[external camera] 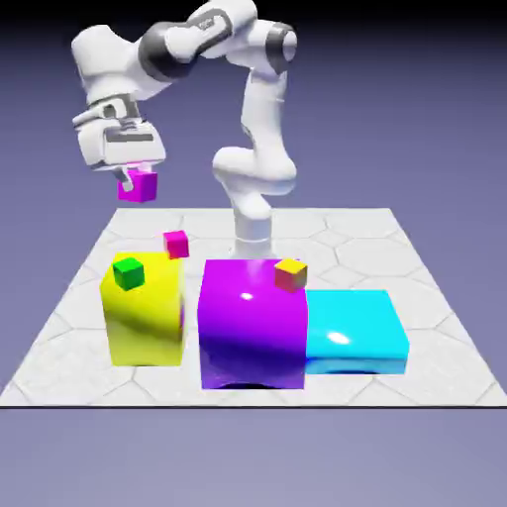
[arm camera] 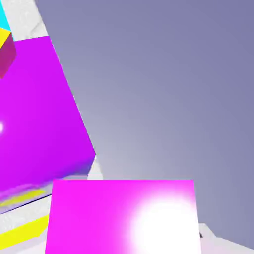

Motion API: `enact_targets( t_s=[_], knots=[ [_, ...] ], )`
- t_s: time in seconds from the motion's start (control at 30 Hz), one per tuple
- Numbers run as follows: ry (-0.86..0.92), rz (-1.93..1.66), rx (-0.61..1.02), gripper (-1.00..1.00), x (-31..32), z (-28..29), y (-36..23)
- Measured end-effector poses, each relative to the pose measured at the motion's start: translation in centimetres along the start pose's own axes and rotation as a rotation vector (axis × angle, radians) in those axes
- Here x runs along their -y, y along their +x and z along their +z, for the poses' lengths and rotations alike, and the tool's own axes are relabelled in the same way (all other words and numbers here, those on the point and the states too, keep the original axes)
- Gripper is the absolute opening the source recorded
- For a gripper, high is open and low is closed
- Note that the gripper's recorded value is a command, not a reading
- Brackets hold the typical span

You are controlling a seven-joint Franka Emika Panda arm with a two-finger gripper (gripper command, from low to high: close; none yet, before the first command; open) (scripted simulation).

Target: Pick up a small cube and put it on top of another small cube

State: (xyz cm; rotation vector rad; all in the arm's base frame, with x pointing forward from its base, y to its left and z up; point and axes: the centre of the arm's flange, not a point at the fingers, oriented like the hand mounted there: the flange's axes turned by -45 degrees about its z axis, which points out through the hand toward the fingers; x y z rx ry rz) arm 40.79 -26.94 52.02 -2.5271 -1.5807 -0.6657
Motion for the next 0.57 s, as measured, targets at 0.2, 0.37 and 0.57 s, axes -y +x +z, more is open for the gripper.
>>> enact_targets(
  t_s=[0.2,0.37,0.57],
  knots=[
    [0.069,0.176,0.017,-1.00,0.9,3.2,-6.3],
    [0.080,0.200,0.020,-1.00,1.6,9.2,-7.8],
    [0.078,0.200,0.020,1.00,1.2,5.0,-7.3]
  ],
)
